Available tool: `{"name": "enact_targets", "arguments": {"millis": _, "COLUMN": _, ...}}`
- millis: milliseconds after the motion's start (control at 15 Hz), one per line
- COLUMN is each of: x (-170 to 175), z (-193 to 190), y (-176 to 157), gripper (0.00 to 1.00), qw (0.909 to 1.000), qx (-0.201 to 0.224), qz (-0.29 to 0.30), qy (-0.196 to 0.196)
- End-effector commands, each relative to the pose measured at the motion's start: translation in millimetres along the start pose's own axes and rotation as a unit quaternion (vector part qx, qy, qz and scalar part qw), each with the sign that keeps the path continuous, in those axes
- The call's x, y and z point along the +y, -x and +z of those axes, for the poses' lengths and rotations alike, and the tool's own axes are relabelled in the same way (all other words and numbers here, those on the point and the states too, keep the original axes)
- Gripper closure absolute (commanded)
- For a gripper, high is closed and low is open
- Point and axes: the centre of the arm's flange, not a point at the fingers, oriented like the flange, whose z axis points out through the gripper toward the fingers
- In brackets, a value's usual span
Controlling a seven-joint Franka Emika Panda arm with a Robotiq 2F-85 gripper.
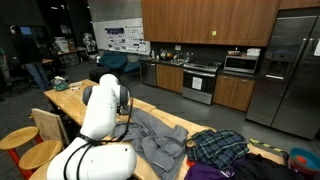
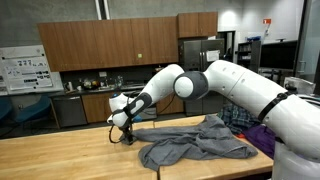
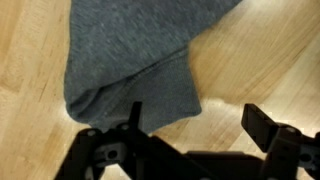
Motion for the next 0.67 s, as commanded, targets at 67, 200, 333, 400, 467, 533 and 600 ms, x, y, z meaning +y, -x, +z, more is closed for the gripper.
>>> {"name": "enact_targets", "arguments": {"millis": 67, "x": -28, "z": -33, "y": 11, "gripper": 0.00, "qw": 0.9992, "qx": -0.004, "qz": 0.040, "qy": 0.006}}
{"name": "enact_targets", "arguments": {"millis": 200, "x": -36, "z": -45, "y": 10, "gripper": 0.00, "qw": 0.9986, "qx": -0.002, "qz": 0.051, "qy": 0.013}}
{"name": "enact_targets", "arguments": {"millis": 333, "x": -44, "z": -59, "y": 10, "gripper": 0.00, "qw": 0.9979, "qx": 0.000, "qz": 0.061, "qy": 0.022}}
{"name": "enact_targets", "arguments": {"millis": 400, "x": -47, "z": -65, "y": 11, "gripper": 0.00, "qw": 0.9975, "qx": 0.002, "qz": 0.066, "qy": 0.027}}
{"name": "enact_targets", "arguments": {"millis": 467, "x": -52, "z": -70, "y": 12, "gripper": 0.00, "qw": 0.9970, "qx": 0.002, "qz": 0.072, "qy": 0.029}}
{"name": "enact_targets", "arguments": {"millis": 533, "x": -57, "z": -74, "y": 14, "gripper": 0.00, "qw": 0.9965, "qx": 0.003, "qz": 0.078, "qy": 0.030}}
{"name": "enact_targets", "arguments": {"millis": 600, "x": -62, "z": -77, "y": 16, "gripper": 0.00, "qw": 0.9961, "qx": 0.004, "qz": 0.083, "qy": 0.029}}
